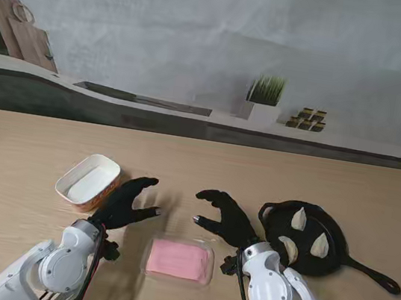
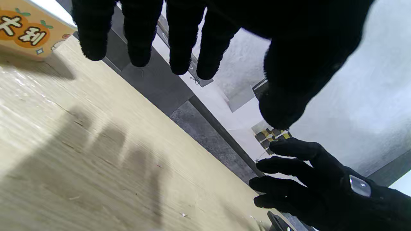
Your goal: Load dumplings into a food container
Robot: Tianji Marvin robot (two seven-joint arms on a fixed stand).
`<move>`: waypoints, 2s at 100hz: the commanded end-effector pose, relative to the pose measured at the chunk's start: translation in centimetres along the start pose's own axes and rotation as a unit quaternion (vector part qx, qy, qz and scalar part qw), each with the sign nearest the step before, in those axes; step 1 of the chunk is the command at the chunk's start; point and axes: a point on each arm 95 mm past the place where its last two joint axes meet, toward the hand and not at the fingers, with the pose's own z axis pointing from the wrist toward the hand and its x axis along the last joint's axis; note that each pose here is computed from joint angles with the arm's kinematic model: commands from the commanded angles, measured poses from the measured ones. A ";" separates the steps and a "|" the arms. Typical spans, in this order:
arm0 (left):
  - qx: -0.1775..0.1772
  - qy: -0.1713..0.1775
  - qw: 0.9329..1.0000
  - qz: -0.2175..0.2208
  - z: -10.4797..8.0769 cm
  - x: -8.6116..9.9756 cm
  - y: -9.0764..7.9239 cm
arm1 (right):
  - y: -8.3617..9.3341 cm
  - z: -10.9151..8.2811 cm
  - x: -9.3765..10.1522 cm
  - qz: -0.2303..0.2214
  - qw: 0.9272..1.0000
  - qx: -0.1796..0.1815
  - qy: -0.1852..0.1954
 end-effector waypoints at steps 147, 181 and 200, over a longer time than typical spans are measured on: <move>-0.078 -0.224 0.840 0.488 5.0 -4.4 -7.1 | 0.5 -0.7 0.3 -0.016 1.000 -0.014 0.009; -0.047 -0.120 0.863 0.489 7.3 -3.4 -4.7 | 1.5 -0.7 0.0 -0.019 0.999 -0.036 0.012; -0.056 -0.056 0.883 0.463 8.8 -0.7 -2.3 | 1.8 -0.7 -0.1 -0.019 0.999 -0.046 0.013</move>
